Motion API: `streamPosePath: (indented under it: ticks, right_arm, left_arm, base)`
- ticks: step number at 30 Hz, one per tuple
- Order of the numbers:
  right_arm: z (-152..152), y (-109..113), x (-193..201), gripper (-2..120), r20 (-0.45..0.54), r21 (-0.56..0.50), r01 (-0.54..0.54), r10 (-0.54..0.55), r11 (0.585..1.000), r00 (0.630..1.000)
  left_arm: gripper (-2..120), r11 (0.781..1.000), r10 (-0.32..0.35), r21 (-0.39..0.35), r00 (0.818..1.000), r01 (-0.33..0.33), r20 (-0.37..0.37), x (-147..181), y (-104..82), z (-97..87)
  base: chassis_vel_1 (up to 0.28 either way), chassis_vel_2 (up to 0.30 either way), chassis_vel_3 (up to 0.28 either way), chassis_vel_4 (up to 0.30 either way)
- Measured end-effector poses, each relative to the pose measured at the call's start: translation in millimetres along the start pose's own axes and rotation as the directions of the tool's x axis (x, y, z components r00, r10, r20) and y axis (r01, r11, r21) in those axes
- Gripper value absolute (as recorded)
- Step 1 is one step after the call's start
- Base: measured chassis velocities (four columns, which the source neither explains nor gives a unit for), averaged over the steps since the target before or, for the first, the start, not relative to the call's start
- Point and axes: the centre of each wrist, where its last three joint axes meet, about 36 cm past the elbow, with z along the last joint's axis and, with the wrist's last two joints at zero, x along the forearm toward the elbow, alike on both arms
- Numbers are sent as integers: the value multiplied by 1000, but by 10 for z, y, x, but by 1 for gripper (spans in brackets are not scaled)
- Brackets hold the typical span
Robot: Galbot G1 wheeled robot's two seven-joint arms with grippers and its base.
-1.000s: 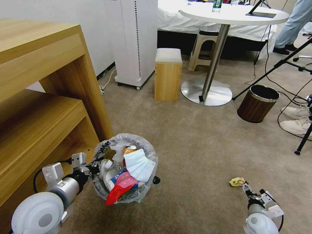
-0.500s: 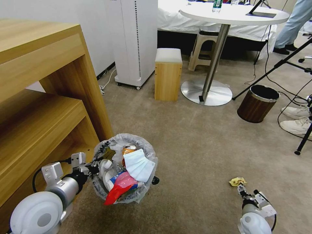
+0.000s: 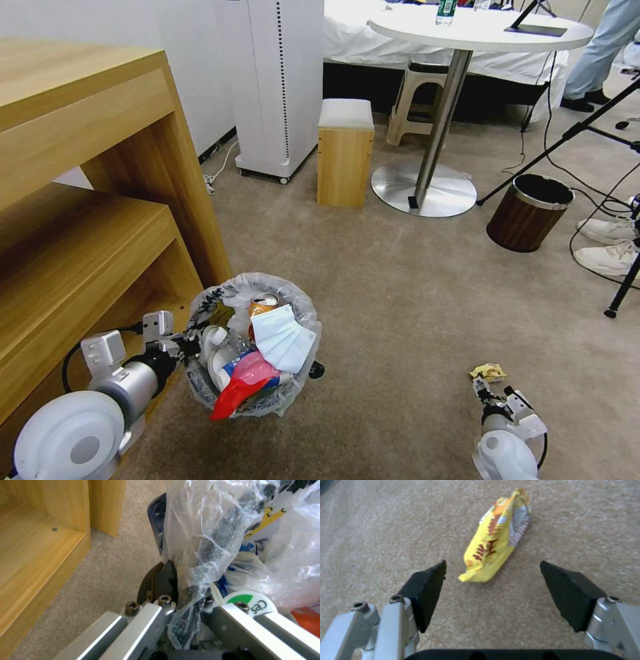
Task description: Pick up the trash bin and place the garbage on the floor into it.
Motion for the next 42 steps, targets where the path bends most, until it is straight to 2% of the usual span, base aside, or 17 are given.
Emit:
streamPosePath:
  ticks: [12,25,34,37,42]
  right_arm:
    - [-101,83,-110,72,6,-3,7,-7,1000,1000]
    - [-222,71,-195,71,16,2,3,-3,1000,1000]
    - [-217,66,-251,70,15,2,0,0,1000,1000]
    - [-202,66,-280,65,12,6,0,0,1000,1000]
    - [-179,60,-312,64,9,11,-1,1,1000,1000]
  left_arm:
    - [0,1000,-5,4,1000,5,2,-16,27,-13]
    - [0,1000,-1,5,1000,1,8,2,18,-31]
    - [0,1000,3,7,1000,-3,12,39,-4,-39]
    - [0,1000,6,6,1000,-6,17,68,-18,-51]
    - [0,1000,13,7,1000,-14,20,96,-43,-59]
  base:
    - [0,0,0,0]
    - [0,0,0,0]
    - [0,0,0,0]
    - [0,0,0,0]
    - [0,0,0,0]
